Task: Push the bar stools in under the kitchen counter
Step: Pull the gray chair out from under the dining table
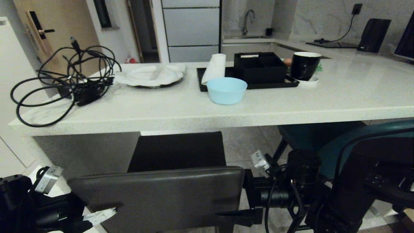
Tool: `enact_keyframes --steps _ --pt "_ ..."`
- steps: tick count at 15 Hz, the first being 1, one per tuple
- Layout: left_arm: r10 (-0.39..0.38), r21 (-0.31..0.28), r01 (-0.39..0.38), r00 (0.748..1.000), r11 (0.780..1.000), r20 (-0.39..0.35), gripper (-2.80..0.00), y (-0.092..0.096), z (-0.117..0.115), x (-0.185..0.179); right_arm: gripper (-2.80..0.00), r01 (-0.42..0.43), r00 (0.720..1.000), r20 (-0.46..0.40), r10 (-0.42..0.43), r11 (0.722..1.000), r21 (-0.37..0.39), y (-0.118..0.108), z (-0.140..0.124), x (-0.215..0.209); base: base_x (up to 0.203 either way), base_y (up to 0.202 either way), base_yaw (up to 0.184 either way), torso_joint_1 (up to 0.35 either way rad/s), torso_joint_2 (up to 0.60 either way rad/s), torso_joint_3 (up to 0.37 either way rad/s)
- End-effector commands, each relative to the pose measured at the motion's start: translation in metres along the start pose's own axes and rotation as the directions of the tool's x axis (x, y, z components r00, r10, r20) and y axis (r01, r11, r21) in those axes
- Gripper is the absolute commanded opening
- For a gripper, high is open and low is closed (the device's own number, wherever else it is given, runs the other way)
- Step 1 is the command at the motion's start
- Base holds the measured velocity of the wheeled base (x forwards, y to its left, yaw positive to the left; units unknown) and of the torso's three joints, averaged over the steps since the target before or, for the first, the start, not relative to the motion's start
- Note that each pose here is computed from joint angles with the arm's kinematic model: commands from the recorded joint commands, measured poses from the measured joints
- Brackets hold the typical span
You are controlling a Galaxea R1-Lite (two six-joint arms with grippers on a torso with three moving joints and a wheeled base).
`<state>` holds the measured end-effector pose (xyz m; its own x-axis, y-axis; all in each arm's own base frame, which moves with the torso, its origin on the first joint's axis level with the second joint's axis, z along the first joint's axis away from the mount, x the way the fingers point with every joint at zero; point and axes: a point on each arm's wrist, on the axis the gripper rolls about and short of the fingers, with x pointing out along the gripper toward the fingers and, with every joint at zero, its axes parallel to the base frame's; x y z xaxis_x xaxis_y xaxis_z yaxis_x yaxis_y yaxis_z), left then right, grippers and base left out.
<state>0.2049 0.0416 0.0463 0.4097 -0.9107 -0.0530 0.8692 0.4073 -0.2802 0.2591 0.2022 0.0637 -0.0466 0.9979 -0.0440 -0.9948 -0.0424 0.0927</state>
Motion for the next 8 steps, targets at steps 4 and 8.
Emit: enact_keyframes --steps 4,8 --pt "-0.012 0.006 0.012 1.0 1.0 0.001 0.0 -0.0015 0.0004 0.0006 0.0 -0.018 1.0 -0.004 0.018 1.0 0.004 0.0007 -0.0033 0.0025 -0.195 0.0 -0.001 -0.003 0.0 0.006" --pt "-0.012 0.008 0.012 1.0 1.0 0.001 0.0 -0.0021 0.0007 0.0005 0.0 -0.018 1.0 -0.006 0.018 1.0 0.007 0.0015 -0.0036 0.002 -0.197 0.0 -0.001 0.002 0.0 0.0"
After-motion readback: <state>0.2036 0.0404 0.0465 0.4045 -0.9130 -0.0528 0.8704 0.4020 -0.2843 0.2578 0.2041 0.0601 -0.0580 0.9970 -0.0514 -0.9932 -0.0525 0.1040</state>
